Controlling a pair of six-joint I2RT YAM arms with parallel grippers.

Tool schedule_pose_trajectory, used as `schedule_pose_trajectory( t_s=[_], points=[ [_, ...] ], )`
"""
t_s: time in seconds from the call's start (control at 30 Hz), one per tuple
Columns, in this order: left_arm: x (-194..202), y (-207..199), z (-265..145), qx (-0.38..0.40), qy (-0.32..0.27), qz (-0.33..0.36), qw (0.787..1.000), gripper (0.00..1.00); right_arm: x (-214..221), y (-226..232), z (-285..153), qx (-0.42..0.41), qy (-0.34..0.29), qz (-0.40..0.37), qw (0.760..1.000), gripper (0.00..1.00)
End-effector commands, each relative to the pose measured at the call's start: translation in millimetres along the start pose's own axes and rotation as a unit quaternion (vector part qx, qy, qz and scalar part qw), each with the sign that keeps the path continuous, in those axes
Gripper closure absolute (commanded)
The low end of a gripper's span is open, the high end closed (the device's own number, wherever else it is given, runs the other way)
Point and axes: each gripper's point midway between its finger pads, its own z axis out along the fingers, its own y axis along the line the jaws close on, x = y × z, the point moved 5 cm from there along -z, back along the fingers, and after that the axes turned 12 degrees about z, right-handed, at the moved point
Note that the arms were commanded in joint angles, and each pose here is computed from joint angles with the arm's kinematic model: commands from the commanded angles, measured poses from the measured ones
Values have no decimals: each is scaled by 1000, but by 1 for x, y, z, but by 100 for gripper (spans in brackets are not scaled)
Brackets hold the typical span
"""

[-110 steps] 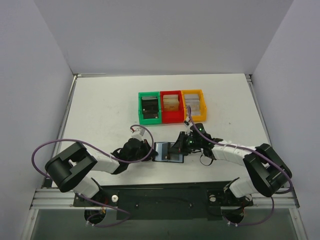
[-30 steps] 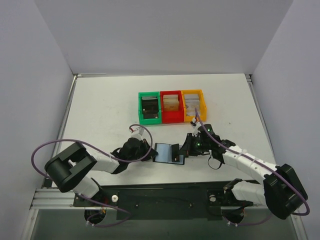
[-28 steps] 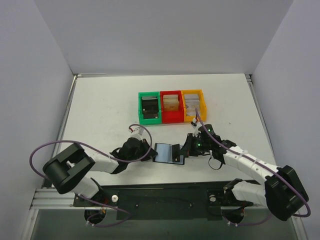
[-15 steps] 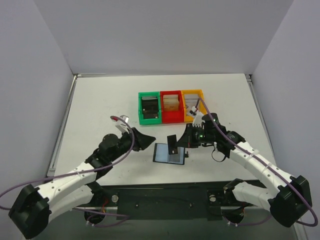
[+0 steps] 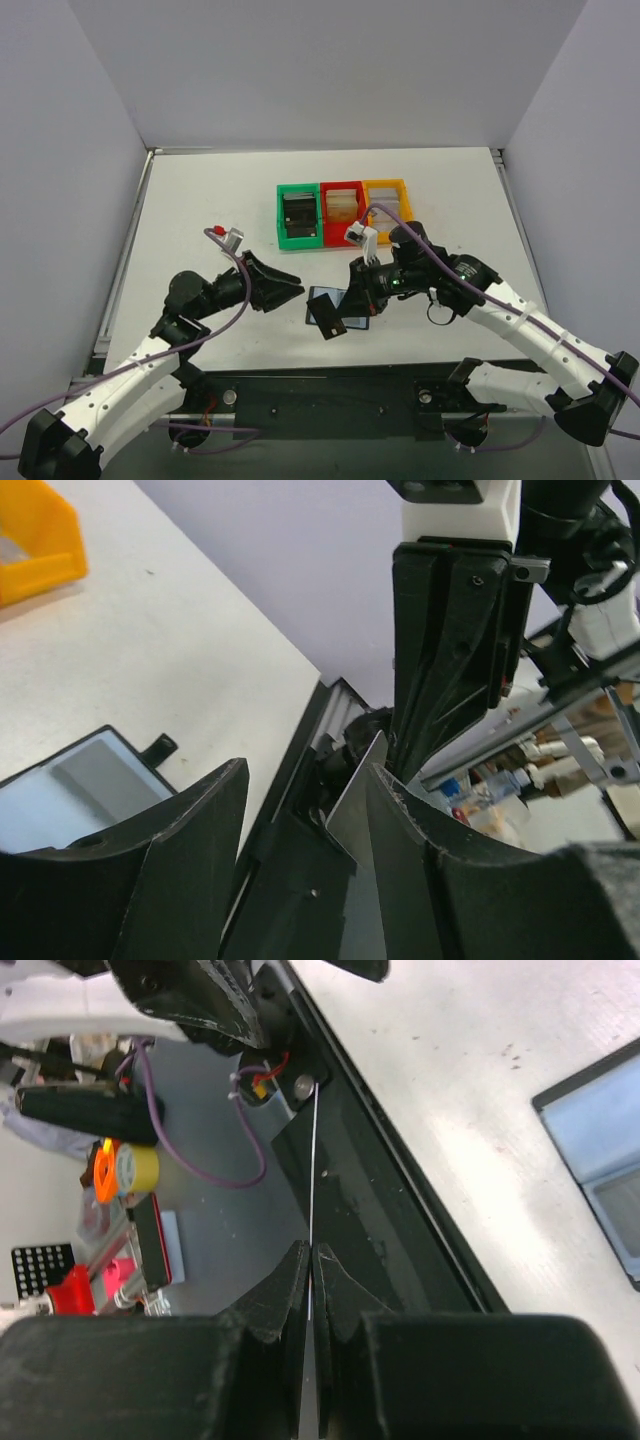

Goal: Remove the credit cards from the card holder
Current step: Place the credit card in the storage box.

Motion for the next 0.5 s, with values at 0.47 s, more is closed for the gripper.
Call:
schedule_pose_trajectory(
  t_s=[0.47],
  points=[
    [-16, -64, -4, 240, 79, 33, 967, 38, 21, 37, -11, -41, 61, -58, 996, 100]
  ],
)
